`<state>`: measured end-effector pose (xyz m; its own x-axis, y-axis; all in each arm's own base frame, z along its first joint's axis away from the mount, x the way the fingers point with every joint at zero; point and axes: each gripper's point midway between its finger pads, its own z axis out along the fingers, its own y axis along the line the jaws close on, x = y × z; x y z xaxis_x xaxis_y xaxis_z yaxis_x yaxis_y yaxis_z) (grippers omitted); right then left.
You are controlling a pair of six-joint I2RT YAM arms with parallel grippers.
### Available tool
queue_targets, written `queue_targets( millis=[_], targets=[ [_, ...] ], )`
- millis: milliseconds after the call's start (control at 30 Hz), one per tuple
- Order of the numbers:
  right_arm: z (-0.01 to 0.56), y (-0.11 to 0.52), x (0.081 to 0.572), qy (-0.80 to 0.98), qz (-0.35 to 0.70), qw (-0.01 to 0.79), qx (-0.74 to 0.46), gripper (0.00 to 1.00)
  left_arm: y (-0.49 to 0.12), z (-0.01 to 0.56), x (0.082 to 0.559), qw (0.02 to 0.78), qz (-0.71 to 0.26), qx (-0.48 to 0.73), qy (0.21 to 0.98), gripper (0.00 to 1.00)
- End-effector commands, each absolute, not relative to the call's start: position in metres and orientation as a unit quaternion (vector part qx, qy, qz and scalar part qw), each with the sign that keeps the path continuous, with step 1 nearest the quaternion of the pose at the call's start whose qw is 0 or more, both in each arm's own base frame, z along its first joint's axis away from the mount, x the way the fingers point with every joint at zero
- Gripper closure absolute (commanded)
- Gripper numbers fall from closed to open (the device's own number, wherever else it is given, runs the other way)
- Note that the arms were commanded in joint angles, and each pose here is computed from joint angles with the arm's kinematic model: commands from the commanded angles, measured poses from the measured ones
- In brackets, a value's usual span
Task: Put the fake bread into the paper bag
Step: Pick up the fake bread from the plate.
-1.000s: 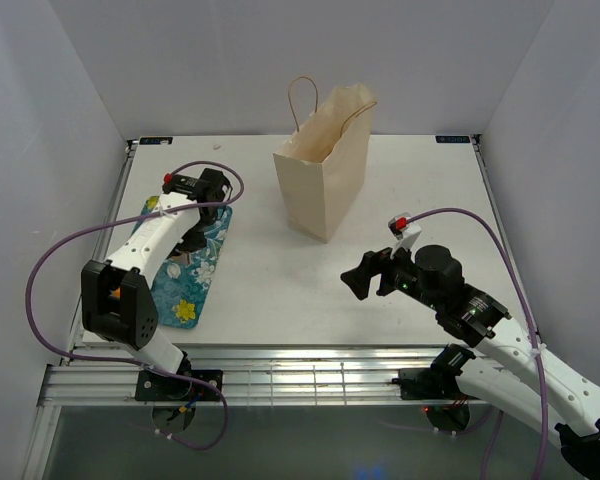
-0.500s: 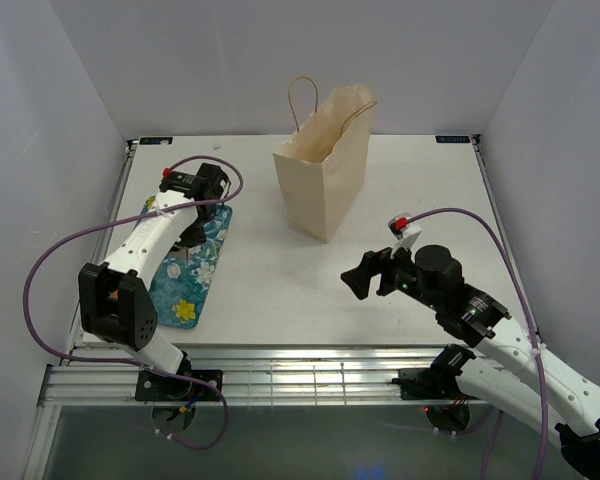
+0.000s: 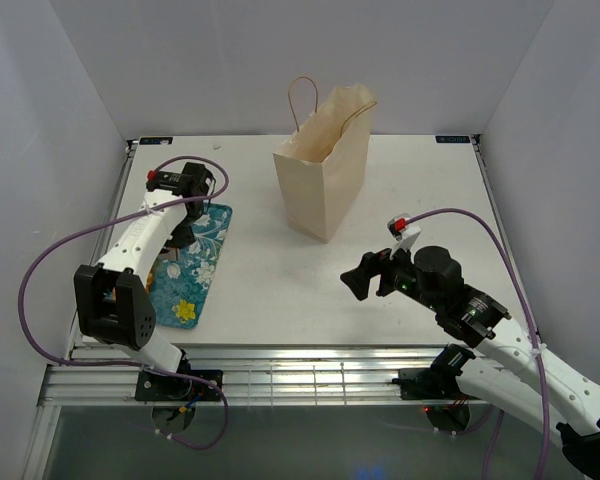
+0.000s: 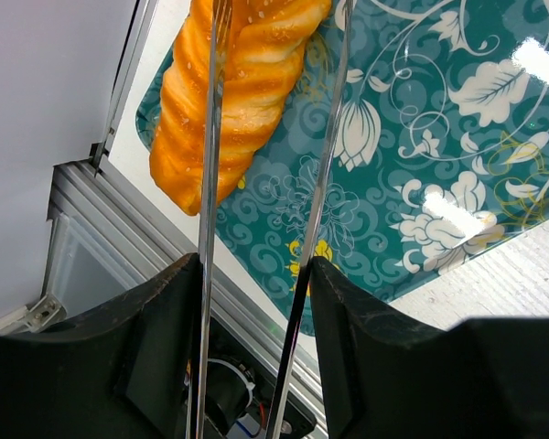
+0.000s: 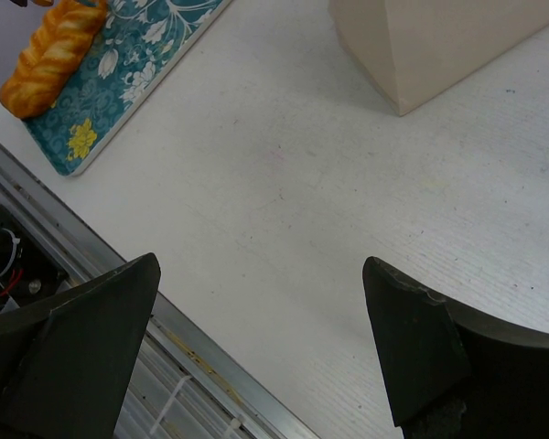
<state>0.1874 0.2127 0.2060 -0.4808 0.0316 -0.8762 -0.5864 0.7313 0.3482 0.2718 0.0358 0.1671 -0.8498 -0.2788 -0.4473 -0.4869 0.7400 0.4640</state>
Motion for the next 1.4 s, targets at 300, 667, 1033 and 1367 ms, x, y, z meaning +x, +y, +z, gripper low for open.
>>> queue_targets(
  millis=[300, 667, 1033, 1367],
  targets=[
    [0.220, 0.214, 0.187, 0.781, 0.322, 0.503, -0.184, 0.03, 0.038, 0.144, 0.253, 0.133, 0.301, -0.214, 0.920, 0.40],
    [0.223, 0.214, 0.186, 0.779, 0.324, 0.505, -0.184, 0.02, 0.055, 0.142, 0.252, 0.128, 0.319, -0.233, 0.910, 0.40],
    [0.222, 0.214, 0.187, 0.781, 0.322, 0.503, -0.182, 0.02, 0.053, 0.133, 0.252, 0.120, 0.310, -0.225, 0.916, 0.74],
    [0.223, 0.216, 0.192, 0.792, 0.314, 0.493, -0.177, 0.02, 0.043, 0.152, 0.256, 0.151, 0.297, -0.212, 0.918, 1.00]
  ],
)
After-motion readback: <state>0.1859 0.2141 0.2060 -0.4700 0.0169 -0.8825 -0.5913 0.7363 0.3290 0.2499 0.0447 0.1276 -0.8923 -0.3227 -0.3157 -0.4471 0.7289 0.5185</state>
